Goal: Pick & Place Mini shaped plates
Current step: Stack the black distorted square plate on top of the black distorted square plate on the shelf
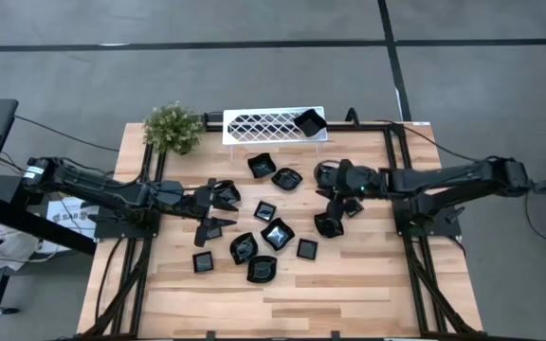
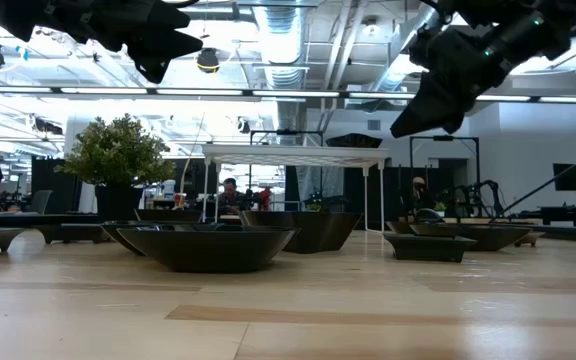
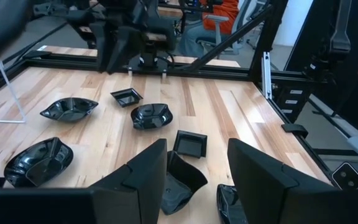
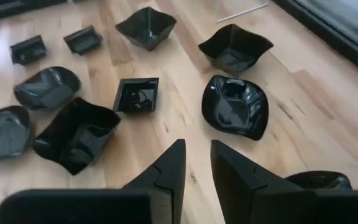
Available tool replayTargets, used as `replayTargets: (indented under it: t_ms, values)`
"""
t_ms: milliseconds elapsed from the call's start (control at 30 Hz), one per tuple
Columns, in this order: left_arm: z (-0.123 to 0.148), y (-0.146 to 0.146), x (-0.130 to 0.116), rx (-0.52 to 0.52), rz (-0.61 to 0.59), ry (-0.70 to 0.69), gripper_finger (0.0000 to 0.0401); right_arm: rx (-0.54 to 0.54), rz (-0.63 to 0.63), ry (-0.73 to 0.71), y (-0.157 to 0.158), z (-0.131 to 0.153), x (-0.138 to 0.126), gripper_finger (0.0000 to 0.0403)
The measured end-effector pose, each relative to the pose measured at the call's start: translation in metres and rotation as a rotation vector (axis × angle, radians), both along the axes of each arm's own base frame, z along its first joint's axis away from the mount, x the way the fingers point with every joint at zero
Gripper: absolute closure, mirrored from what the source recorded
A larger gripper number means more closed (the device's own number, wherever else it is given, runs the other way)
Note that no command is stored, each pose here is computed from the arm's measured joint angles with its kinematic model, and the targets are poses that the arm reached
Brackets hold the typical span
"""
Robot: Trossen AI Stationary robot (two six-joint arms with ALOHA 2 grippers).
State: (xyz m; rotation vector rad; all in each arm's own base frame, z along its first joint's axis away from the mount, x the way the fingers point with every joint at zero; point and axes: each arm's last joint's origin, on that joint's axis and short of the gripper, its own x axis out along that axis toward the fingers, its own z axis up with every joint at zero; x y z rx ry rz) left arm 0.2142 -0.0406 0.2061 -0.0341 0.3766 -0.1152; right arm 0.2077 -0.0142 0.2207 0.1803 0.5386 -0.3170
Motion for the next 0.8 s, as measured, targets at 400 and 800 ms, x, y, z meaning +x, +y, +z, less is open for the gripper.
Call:
replayTargets:
  t_ms: [400,800]
  values:
    - [0.001,0.0,0.0,-0.001,0.0,-0.007,0.0229,-0.047,0.006,-0.009,0.01,-0.001,0.002,0.0332]
    - [-0.004,0.0,-0.001,0.007,0.0,0.037,0.0229,-0.117,0.483,-0.074,0.052,-0.002,0.015,0.0332]
